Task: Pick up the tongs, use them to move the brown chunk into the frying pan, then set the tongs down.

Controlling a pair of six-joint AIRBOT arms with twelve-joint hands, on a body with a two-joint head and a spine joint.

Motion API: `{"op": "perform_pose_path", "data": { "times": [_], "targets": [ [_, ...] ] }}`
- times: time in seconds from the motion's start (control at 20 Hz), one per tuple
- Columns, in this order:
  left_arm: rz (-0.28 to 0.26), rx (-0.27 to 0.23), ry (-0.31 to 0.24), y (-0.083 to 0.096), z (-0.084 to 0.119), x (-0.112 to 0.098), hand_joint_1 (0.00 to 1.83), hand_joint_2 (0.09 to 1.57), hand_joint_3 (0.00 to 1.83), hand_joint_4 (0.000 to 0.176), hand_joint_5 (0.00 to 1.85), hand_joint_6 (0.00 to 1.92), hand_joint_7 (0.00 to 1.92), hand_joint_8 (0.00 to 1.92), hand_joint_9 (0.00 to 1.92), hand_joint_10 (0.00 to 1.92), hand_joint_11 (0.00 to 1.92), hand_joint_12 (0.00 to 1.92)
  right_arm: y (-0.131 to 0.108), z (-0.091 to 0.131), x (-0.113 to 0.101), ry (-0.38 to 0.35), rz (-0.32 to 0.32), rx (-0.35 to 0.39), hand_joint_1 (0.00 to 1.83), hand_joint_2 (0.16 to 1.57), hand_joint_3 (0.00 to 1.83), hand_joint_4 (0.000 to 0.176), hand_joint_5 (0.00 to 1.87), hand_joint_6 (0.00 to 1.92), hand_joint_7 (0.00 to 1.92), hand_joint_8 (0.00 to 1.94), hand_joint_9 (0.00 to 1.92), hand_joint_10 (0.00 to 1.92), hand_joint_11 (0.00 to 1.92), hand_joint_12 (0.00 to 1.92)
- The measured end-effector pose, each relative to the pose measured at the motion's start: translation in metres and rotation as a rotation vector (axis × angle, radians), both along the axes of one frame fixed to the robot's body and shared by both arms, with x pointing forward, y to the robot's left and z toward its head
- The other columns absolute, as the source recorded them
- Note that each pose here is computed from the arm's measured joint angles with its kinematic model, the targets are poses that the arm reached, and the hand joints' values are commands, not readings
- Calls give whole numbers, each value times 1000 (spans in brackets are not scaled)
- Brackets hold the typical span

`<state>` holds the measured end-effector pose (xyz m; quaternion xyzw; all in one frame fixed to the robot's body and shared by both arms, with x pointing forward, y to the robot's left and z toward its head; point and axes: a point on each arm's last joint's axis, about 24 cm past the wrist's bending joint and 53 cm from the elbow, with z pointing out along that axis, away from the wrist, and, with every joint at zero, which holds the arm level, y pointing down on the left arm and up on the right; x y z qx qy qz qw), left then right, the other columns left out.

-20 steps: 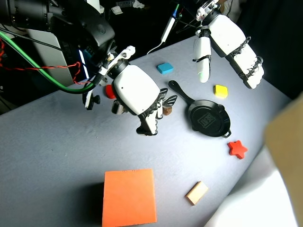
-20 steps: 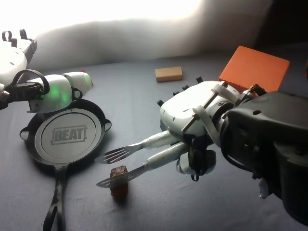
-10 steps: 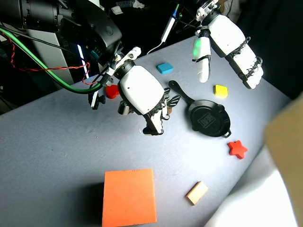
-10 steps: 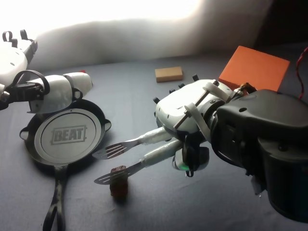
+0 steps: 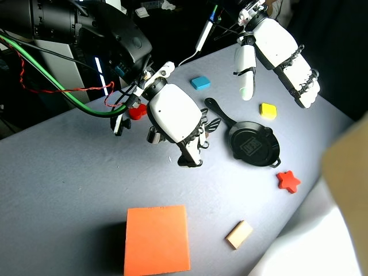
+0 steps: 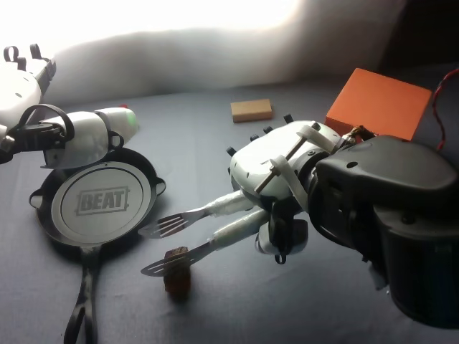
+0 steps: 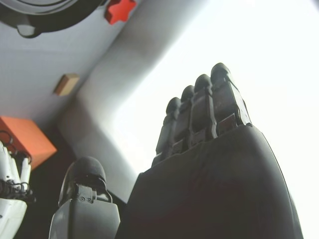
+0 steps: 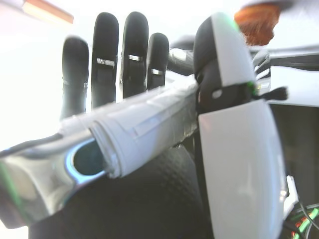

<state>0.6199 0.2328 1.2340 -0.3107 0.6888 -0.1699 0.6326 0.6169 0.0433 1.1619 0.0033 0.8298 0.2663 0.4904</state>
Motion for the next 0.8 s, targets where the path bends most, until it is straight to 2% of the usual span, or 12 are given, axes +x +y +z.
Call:
{"op": "perform_pose_path", "data": {
  "times": [0.8],
  "targets": [
    [17, -9, 20, 4, -6, -1, 0, 1122, 0, 0, 0, 0, 0, 0, 0, 0, 2, 1, -3, -23, 4, 31, -8, -29, 1042, 1147, 0, 0, 666, 548, 954, 75, 674, 697, 334, 1546]
  ]
}}
